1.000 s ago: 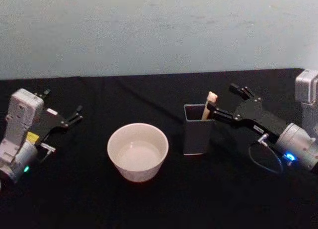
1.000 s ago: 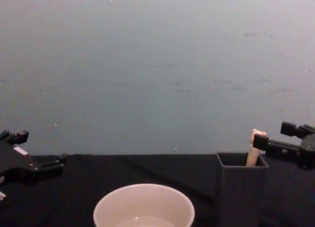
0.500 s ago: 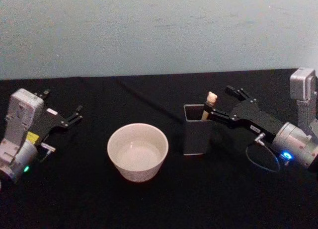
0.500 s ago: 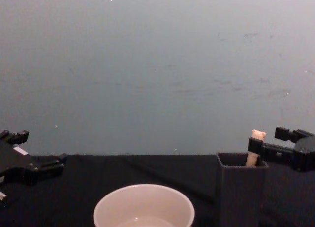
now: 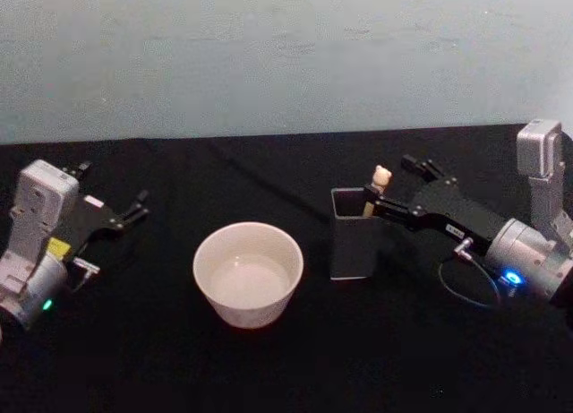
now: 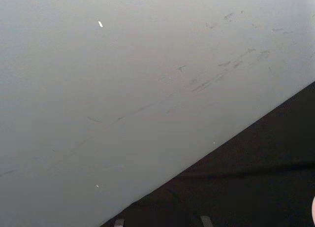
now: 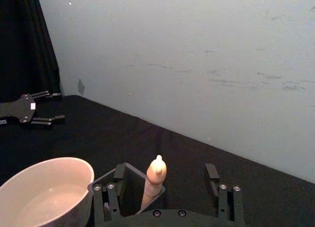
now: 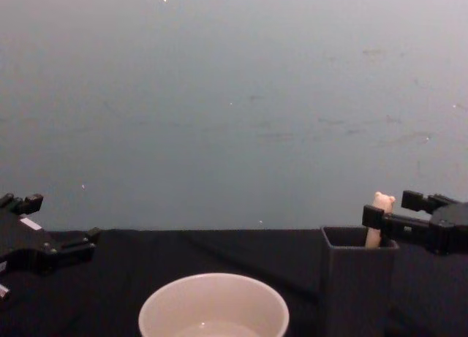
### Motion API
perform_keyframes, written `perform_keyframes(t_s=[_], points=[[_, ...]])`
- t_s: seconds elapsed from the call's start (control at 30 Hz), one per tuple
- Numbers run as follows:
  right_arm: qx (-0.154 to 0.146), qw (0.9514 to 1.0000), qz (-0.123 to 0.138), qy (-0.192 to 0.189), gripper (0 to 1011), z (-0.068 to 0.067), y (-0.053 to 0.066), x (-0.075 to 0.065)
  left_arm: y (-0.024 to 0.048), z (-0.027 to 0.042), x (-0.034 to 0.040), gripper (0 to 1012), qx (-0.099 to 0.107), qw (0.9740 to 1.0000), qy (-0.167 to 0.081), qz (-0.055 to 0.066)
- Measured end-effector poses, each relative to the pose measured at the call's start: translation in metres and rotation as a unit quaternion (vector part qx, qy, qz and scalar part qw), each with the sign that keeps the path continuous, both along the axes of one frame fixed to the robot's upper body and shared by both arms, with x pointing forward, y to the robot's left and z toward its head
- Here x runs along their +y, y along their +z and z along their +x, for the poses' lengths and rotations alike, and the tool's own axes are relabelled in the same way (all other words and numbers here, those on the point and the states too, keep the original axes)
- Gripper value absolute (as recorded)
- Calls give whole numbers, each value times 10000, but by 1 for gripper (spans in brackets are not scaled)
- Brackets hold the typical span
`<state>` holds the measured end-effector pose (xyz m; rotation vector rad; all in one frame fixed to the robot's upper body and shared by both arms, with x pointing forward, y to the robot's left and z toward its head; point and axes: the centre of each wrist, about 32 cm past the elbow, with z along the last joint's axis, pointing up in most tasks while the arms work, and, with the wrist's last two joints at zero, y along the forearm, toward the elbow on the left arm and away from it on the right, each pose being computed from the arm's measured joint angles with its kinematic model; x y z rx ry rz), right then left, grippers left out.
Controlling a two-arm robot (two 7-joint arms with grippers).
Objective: Pick up the stirring spoon with one hand, stir inside the cup, then place it back in its original position.
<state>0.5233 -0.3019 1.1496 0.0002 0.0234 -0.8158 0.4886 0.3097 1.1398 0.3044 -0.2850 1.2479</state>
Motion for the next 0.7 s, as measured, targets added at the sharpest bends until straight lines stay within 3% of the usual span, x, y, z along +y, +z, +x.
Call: perform_keyframes(t_s=[0.7], points=[[19, 10000, 25, -4, 1004, 4, 0, -2, 0, 0, 0, 1001, 0, 10000, 0, 0]])
